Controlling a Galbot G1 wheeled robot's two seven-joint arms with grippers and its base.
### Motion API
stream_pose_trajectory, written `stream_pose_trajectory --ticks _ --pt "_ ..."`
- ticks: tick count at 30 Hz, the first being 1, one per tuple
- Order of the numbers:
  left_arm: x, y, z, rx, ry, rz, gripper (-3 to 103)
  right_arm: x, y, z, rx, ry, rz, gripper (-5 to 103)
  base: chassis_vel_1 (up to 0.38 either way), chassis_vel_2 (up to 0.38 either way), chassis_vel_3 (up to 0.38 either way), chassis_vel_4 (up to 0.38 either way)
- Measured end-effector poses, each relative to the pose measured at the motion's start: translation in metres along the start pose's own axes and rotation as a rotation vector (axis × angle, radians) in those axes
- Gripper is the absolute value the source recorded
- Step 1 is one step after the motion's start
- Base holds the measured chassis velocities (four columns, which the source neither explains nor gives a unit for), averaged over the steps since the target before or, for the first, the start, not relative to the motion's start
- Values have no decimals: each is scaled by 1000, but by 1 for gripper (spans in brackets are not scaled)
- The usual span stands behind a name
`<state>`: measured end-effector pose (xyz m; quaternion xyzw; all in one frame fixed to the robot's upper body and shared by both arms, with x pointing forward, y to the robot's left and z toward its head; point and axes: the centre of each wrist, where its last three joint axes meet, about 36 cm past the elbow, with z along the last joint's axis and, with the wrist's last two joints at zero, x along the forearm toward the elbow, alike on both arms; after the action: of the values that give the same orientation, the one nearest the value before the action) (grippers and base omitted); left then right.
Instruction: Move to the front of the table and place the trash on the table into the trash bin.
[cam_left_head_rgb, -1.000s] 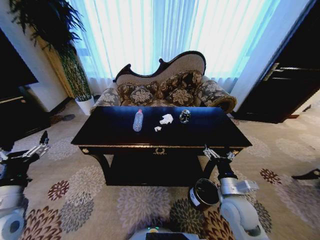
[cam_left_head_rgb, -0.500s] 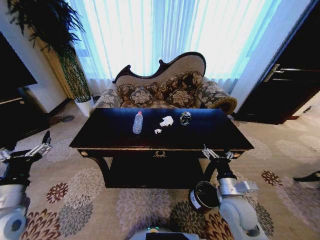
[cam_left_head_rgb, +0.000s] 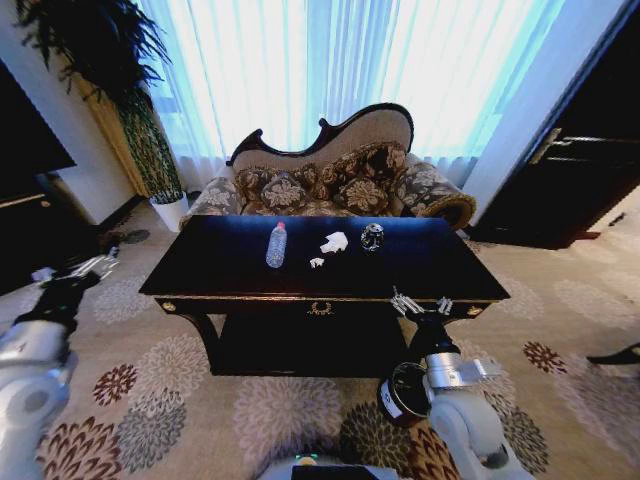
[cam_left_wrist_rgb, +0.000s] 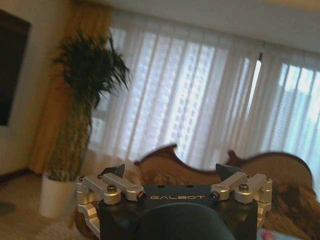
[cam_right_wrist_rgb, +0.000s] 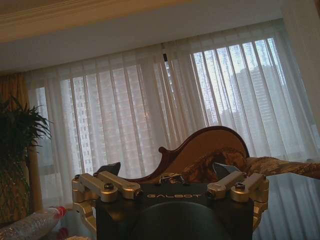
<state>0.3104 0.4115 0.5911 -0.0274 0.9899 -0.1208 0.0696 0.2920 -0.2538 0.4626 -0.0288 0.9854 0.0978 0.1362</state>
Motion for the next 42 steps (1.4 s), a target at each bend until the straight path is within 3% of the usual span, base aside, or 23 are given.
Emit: stream_pose_trajectory --ticks 4,7,15,21,24,29,31,32,34,36,39,42 --pt "-21 1 2 -7 59 67 100 2 1 1 3 0 -9 100 0 0 0 0" --pt "-54 7 0 35 106 98 100 4 8 1 7 1 -25 100 0 0 0 0" --pt "-109 6 -7 38 131 74 100 9 15 7 13 10 -43 100 0 0 0 0" --pt "-145 -11 11 21 206 113 100 11 17 11 22 19 -59 100 0 0 0 0" --pt "-166 -32 18 -1 235 166 100 12 19 14 21 21 -65 100 0 0 0 0" --pt "-187 -60 25 -31 255 182 100 13 21 17 24 24 -71 100 0 0 0 0" --pt "-197 -91 40 -23 284 222 100 13 23 20 27 26 -78 100 0 0 0 0" --pt "-197 -91 40 -23 284 222 100 13 23 20 27 26 -78 100 0 0 0 0" --pt "-199 -117 52 -15 327 237 100 12 25 21 27 25 -83 100 0 0 0 0" --pt "-199 -125 56 -19 347 233 100 12 25 21 27 25 -85 100 0 0 0 0" --pt "-195 -154 78 -64 406 218 100 12 24 24 31 32 -87 100 0 0 0 0" --pt "-194 -165 88 -90 416 221 100 11 22 26 35 37 -86 100 0 0 0 0"
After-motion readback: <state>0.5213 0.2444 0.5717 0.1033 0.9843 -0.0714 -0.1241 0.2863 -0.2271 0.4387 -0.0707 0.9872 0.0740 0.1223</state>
